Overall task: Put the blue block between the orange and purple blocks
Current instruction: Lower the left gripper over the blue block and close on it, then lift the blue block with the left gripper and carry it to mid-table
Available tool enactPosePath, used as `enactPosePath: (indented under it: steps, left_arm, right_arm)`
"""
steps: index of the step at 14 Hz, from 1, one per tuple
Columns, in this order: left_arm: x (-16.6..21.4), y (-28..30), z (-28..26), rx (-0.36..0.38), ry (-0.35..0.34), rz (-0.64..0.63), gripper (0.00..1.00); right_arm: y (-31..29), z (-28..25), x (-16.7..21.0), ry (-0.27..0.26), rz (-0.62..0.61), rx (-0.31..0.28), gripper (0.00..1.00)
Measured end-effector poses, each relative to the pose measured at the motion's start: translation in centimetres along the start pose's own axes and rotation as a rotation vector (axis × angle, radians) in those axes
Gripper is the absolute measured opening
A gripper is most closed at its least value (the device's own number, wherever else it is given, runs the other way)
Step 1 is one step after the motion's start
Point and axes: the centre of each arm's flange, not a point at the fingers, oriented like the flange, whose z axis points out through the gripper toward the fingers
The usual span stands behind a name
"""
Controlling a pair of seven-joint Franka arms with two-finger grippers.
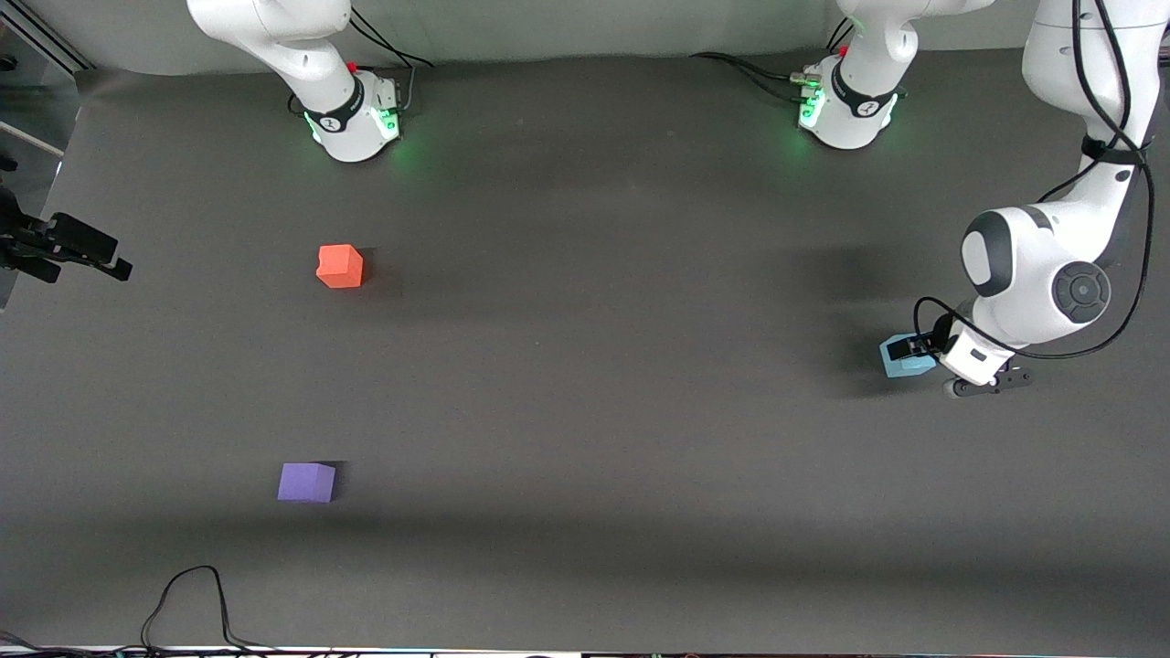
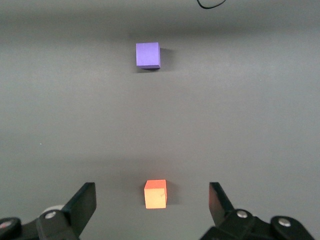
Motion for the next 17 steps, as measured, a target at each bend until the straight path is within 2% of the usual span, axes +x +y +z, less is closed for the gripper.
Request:
enactPosePath:
  steps: [3, 5, 7, 9, 11, 14, 17]
  left_arm:
    - [0.0, 0.2, 0.6, 0.0, -0.007, 0.002, 0.98]
    - [-0.1, 0.2, 0.9, 0.0, -0.012, 0.002, 0.96]
    - [-0.1, 0.2, 1.2, 0.001, -0.016, 0.002, 0.77]
    - [-0.1, 0.2, 1.1, 0.0, -0.013, 0.003, 0.55]
    - [-0.1, 0.2, 1.1, 0.0, -0.012, 0.004, 0.53]
    - [-0.1, 0.4, -0.1, -0.003, -0.018, 0.009, 0.51]
    - [-0.7, 0.8, -7.2, -0.015, -0.017, 0.019, 0.5]
  right_arm:
    - [0.1, 1.3, 0.6, -0.023, 0.002, -0.003, 1.0]
    - [0.0, 2.5, 1.1, -0.046, -0.008, -0.025, 1.0]
    - [-0.9, 3.0, 1.4, -0.056, -0.037, -0.07, 1.0]
    - [-1.3, 3.0, 1.2, -0.068, -0.046, -0.082, 1.0]
    - [-1.2, 2.7, 0.9, -0.094, -0.044, -0.08, 1.0]
    - [-3.0, 2.5, 0.8, -0.099, -0.074, -0.08, 1.0]
    - [-3.1, 1.9, 0.9, -0.086, -0.075, -0.079, 1.0]
